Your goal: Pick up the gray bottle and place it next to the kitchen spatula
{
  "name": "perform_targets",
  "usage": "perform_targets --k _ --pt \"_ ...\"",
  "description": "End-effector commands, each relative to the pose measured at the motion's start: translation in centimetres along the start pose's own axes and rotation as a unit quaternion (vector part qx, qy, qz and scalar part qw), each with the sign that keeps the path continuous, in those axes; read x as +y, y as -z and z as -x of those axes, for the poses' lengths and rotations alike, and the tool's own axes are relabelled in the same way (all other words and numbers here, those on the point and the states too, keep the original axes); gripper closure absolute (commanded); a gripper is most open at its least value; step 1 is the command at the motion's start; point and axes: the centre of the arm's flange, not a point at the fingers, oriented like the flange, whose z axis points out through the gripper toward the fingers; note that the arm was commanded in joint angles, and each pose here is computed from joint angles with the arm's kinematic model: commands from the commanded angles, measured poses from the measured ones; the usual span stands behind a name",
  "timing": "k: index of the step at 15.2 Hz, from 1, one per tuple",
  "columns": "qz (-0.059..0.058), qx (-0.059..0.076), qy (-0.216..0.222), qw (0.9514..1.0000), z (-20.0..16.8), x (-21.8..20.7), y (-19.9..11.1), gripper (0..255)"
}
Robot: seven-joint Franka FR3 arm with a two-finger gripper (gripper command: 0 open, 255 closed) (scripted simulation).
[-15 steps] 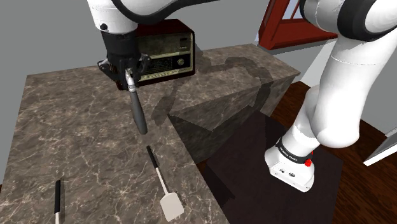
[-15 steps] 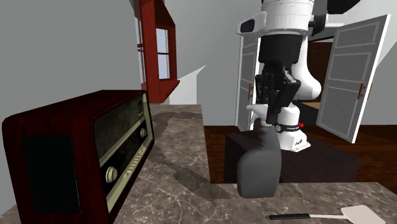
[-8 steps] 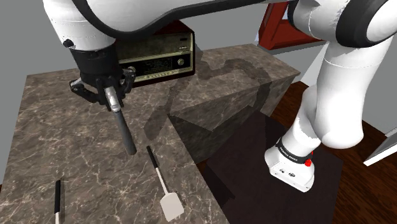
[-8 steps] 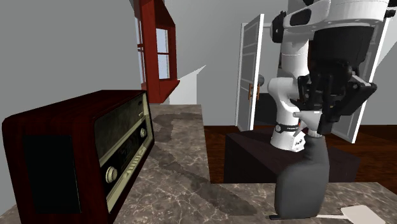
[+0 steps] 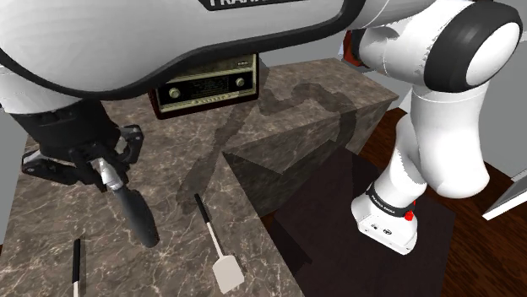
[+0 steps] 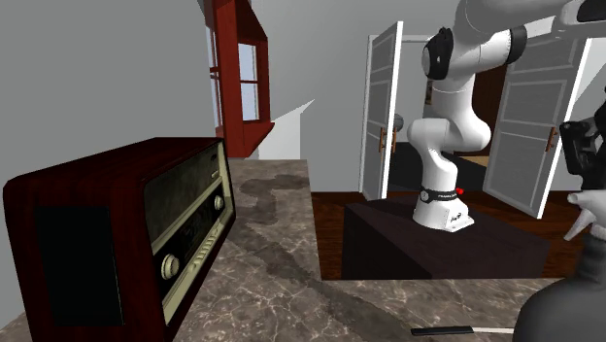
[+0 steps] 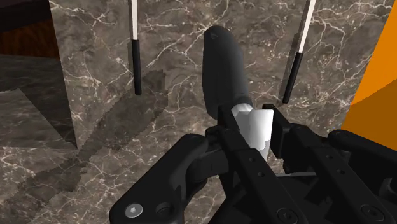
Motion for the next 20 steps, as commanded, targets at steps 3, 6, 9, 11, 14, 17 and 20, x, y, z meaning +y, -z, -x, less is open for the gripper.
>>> perform_targets --k 3,6,9,11,14,17,20 --pt "0.000 0.000 -0.001 1.0000 3.7 -3.5 0.3 255" --pt "0.000 0.000 -0.001 1.0000 4.1 -3.9 -0.8 255" --pt "0.000 0.000 -0.001 1.0000 4.2 -4.0 -2.4 255" --pt "0.000 0.000 -0.001 1.0000 4.2 -4.0 -3.4 255" --pt "0.000 0.000 -0.001 1.0000 4.2 -4.0 -5.0 255" --pt "0.000 0.000 -0.001 1.0000 4.3 -4.0 -7.0 255" --pt "0.000 0.000 -0.001 1.0000 4.3 -4.0 -7.0 255"
